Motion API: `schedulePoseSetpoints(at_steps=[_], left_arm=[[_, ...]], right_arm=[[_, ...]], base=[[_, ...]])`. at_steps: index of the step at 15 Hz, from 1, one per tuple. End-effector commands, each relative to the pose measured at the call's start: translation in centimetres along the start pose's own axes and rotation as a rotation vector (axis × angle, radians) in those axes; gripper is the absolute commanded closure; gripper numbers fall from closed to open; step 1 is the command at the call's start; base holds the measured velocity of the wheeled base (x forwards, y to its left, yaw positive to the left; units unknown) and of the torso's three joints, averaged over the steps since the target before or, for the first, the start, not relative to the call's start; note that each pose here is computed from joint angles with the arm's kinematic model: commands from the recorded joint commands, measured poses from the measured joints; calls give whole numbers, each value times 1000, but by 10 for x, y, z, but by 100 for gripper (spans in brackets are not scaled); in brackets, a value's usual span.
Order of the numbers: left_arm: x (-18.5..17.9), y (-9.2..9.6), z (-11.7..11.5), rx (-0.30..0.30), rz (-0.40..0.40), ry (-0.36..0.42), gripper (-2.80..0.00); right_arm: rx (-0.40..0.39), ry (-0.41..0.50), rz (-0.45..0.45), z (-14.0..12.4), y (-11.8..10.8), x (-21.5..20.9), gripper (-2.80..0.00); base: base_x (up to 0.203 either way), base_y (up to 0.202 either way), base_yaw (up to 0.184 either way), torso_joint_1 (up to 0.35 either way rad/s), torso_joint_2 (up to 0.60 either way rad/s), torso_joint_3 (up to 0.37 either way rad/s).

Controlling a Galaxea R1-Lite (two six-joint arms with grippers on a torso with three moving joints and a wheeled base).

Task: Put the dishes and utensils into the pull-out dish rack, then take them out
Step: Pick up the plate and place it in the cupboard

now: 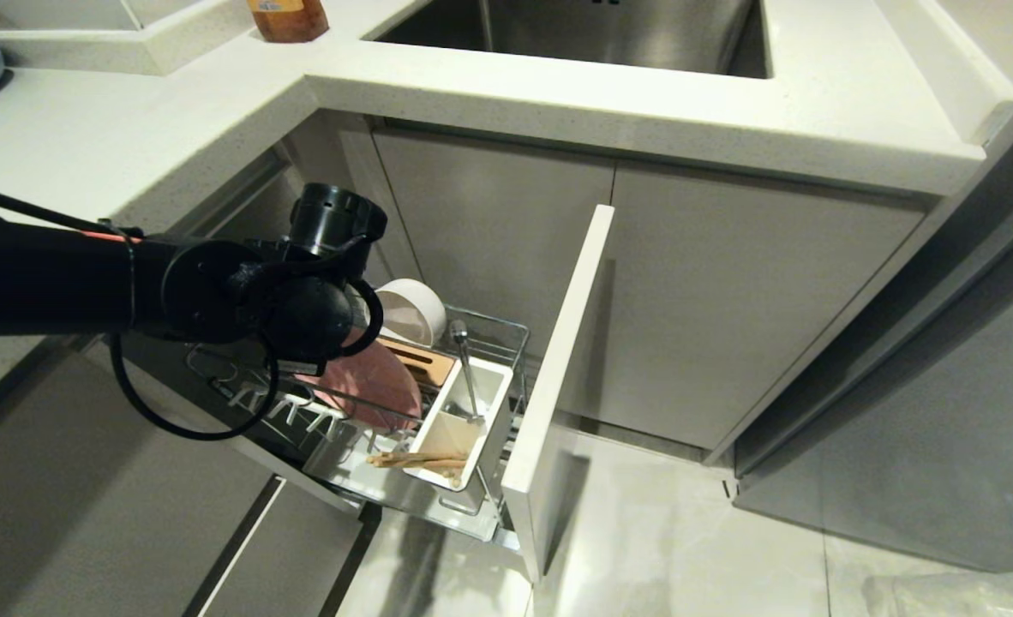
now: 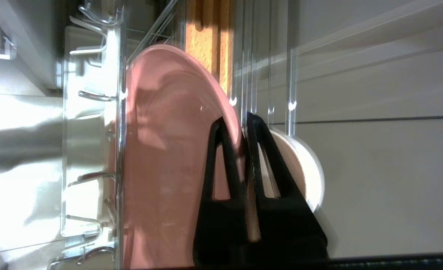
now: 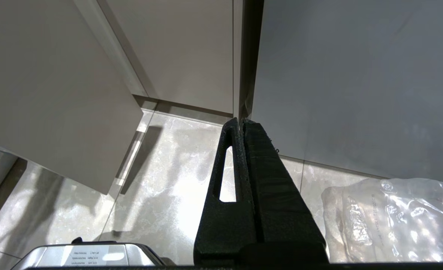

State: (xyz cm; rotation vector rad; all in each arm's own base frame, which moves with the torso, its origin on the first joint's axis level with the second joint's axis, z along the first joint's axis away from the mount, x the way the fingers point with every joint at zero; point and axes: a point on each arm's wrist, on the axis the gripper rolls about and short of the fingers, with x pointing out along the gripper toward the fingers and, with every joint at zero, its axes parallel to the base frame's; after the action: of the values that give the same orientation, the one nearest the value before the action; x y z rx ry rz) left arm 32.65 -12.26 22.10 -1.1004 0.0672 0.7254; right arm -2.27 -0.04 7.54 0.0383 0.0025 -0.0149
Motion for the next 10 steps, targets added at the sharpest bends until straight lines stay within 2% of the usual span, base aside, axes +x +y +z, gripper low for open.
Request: schedulePoseSetpoints(at_steps=[1, 10], left_arm=[[-1, -1, 2, -17, -5, -9, -280], [-18, -3, 9, 5, -7, 10, -280]], right_arm=[[0, 3, 1, -1, 0, 0, 0], [0, 3, 1, -1, 0, 0, 0]], base=[[0, 0, 0, 0, 0, 0], [0, 0, 0, 0, 0, 0]])
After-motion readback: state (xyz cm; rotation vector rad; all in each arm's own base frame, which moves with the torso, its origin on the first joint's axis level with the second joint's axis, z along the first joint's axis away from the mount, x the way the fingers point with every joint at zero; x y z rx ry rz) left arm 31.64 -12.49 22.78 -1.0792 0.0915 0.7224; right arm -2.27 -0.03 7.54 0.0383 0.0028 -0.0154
